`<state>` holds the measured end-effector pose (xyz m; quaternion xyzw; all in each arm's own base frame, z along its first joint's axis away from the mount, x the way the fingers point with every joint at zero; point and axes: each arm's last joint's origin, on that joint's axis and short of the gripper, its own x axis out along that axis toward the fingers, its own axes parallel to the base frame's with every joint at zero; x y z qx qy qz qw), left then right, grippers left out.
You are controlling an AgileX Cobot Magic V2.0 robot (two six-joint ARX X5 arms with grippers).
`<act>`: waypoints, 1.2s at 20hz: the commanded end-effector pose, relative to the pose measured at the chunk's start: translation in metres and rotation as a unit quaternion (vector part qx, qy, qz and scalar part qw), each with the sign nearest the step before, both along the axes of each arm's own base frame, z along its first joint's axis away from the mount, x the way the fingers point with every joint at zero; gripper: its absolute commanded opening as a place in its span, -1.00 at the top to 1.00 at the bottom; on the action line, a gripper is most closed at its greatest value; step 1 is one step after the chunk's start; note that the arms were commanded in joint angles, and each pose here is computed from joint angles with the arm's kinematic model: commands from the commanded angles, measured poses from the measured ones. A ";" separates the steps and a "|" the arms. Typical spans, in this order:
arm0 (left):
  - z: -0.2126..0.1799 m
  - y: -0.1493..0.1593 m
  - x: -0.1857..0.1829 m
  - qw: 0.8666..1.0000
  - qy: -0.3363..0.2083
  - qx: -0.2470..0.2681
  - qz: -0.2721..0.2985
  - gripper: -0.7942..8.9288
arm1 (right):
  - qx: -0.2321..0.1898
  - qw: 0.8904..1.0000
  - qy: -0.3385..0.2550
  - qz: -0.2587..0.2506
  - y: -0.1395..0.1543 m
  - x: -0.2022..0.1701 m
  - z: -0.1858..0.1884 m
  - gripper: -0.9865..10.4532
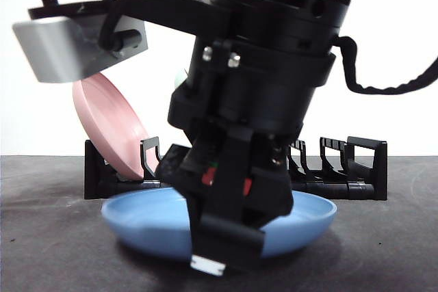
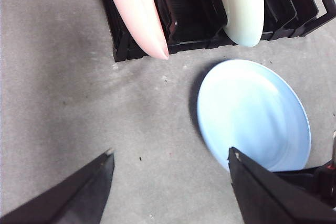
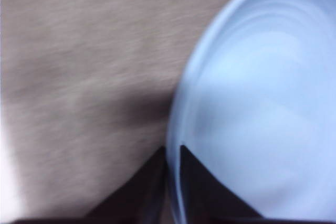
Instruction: Place the plate
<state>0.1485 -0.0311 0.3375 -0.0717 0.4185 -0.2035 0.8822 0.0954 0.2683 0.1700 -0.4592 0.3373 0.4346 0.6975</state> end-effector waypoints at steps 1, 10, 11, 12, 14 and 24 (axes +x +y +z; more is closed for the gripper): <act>0.007 -0.001 0.001 1.000 -0.017 0.001 -0.008 0.13 | 0.004 1.000 0.004 0.001 0.006 -0.003 -0.001 0.68; 0.007 -0.001 0.001 1.000 -0.017 0.001 -0.008 0.13 | 0.027 0.997 0.062 -0.026 0.006 -0.006 0.008 0.44; 0.007 -0.001 0.001 1.000 -0.017 0.001 -0.008 0.13 | 0.032 0.997 0.067 -0.024 0.006 -0.007 0.013 0.42; 0.007 -0.001 0.001 1.000 -0.018 0.001 -0.008 0.13 | 0.039 0.996 0.070 -0.027 0.005 -0.007 0.022 0.41; 0.007 -0.001 0.001 1.000 -0.018 0.000 -0.008 0.13 | 0.066 0.995 0.064 -0.028 0.000 -0.008 0.045 0.40; 0.010 -0.001 0.004 0.999 -0.022 -0.023 0.016 0.13 | 0.201 0.970 -0.042 -0.127 -0.064 0.025 0.121 0.41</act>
